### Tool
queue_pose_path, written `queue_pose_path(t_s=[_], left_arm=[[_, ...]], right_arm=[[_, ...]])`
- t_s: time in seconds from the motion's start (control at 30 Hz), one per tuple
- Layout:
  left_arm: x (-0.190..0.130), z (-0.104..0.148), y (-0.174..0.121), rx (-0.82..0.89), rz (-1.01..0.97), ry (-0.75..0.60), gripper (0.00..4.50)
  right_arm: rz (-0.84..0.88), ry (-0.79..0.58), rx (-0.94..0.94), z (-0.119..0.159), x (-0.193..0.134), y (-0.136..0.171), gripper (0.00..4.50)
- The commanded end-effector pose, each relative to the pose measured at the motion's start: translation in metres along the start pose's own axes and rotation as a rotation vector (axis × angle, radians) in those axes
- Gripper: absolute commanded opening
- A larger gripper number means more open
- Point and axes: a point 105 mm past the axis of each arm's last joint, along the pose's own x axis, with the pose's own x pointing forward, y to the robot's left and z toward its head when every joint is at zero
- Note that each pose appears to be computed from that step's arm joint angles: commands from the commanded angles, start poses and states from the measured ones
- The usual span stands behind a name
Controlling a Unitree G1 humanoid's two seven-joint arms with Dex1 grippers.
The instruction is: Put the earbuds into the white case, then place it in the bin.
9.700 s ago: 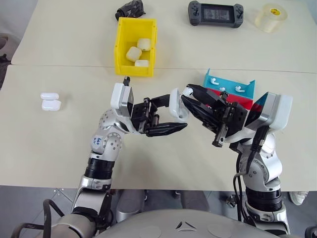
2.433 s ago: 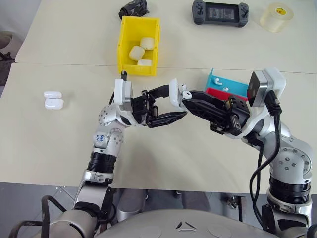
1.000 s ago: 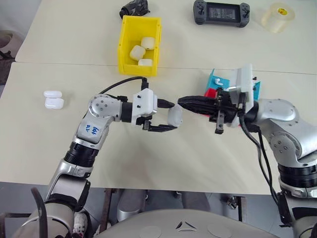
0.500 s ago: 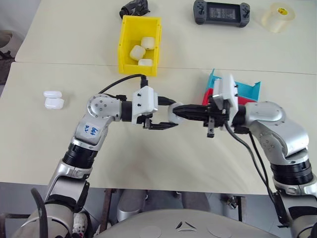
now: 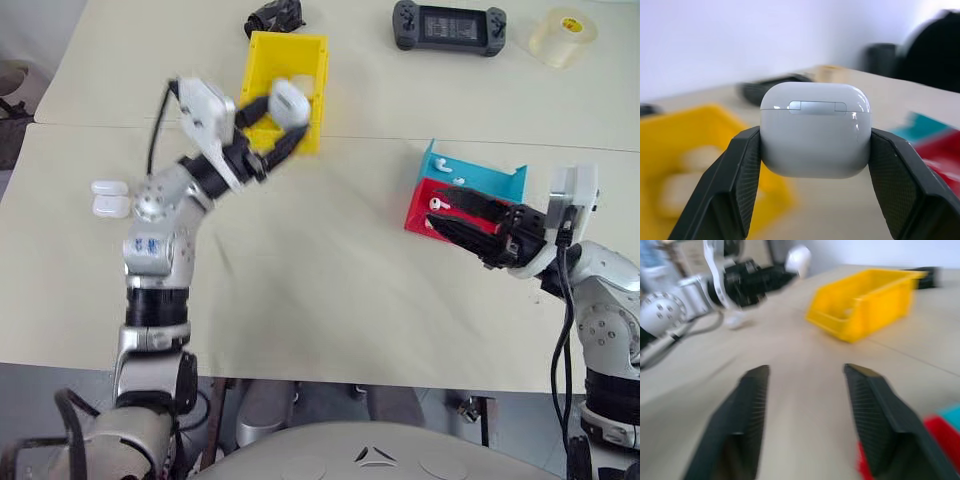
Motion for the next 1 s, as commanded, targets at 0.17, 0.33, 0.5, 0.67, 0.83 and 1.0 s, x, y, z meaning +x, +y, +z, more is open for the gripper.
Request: queue_pose_path(t_s=[0.17,0.33,0.5,0.67,0.83,1.0], left_arm=[[0.035,-0.015,0.033,-0.016,0.06,0.05,2.88],[0.043,-0.023,0.034,-0.037,0.058,0.08,3.79],[0.04,-0.016,0.012,-0.016,-0.113,0.027,4.44],[0.007,-0.018,-0.015,0.015,-0.306,0.039,4.44],[-0.063,-0.031,-0.05,0.096,-0.521,0.198,4.44],[-0.104,-0.015,-0.057,0.072,-0.503,0.141,4.44]], right_arm=[[-0.016,-0.053,-0.08,0.014,0.003,0.009,4.47],[-0.016,-0.062,-0.086,0.015,0.004,0.016,4.5],[-0.032,-0.068,-0.08,0.012,0.004,0.019,4.5],[-0.026,-0.063,-0.08,0.011,0.005,0.019,4.5],[-0.014,-0.037,-0.079,0.006,0.002,0.013,4.5],[0.013,-0.002,-0.1,0.003,-0.002,0.007,4.5]])
